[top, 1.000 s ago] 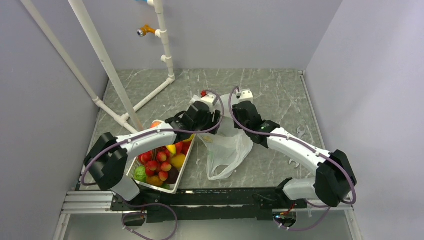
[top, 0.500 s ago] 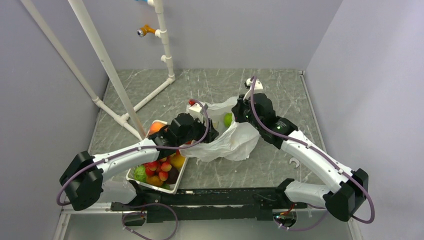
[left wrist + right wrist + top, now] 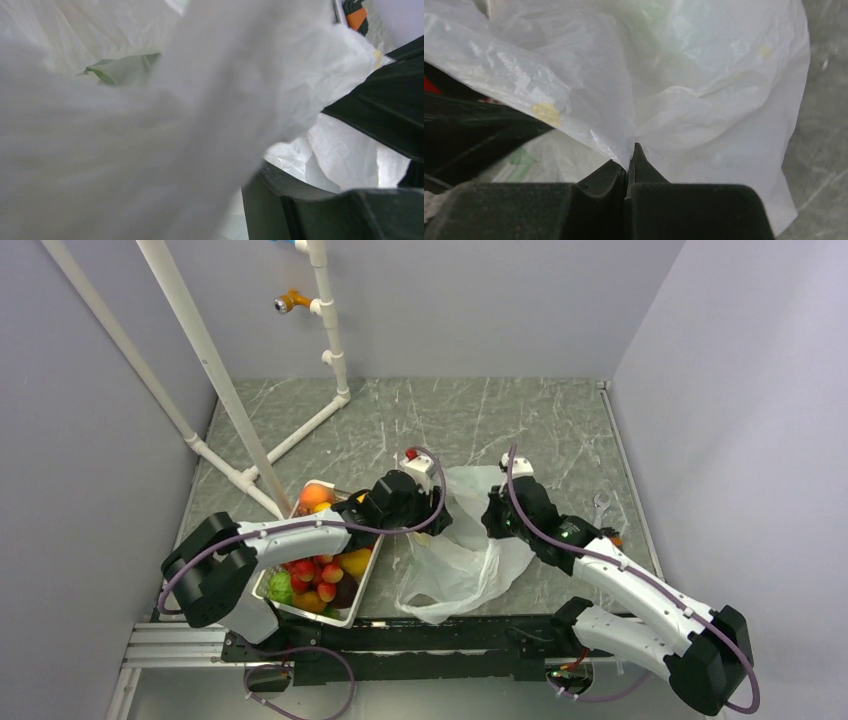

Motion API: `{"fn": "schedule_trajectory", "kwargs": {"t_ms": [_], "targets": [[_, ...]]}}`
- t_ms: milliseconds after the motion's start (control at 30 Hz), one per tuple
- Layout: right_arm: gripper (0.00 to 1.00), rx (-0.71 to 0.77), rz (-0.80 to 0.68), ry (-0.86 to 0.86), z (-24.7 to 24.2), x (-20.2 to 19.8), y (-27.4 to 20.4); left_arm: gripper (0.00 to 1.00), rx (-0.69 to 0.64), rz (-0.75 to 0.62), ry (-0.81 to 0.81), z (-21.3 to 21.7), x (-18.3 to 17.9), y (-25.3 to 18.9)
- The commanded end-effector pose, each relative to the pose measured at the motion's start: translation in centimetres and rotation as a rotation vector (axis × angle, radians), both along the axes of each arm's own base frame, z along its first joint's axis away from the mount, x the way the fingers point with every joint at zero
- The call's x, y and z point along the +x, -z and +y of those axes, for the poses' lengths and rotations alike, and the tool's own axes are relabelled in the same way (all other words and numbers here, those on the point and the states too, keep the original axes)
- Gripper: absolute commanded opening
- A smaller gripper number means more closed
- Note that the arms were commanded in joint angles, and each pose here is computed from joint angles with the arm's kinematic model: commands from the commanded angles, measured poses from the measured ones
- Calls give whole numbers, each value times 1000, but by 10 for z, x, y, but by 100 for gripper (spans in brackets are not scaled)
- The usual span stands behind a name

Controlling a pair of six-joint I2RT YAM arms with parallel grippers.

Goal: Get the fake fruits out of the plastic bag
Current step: Adjust the plastic bag at the center of the board.

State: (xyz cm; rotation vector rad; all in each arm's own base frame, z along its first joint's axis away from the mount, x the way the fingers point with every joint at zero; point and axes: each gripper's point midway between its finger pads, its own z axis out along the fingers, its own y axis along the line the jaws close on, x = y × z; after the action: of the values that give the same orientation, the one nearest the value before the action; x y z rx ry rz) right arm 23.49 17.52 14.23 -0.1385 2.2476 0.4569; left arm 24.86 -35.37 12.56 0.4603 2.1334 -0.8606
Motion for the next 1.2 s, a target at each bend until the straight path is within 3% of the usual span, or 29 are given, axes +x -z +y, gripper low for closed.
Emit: {"fn": "schedule_trajectory", "kwargs": {"t_ms": [0,267,467,633,700,800,1000,1167], "targets": [[0,26,29,54,-8,-8,12,58,-71,-22,32,-25,1,-16],[0,101,-59,15,7,3,-30,49,-79,-101,6,-40,3,-22],[0,174,-238,-89,34,25,-103,53,-170,-195,-15,-30,-7,-53],[0,317,-389,-227,49,5,-164,53,-197,-198,5,-23,-18,-70],[0,352,-397,-244,46,-7,-156,53,-197,-184,-8,-20,-20,-65],[0,351,-352,-195,35,-13,-109,53,-167,-137,-30,-17,-20,-43],[0,223,-231,-130,19,-13,-47,51,-66,-56,-24,-24,-19,-6],[0,108,-148,-67,-3,-18,-12,53,-61,-48,1,-27,-22,-2]]}}
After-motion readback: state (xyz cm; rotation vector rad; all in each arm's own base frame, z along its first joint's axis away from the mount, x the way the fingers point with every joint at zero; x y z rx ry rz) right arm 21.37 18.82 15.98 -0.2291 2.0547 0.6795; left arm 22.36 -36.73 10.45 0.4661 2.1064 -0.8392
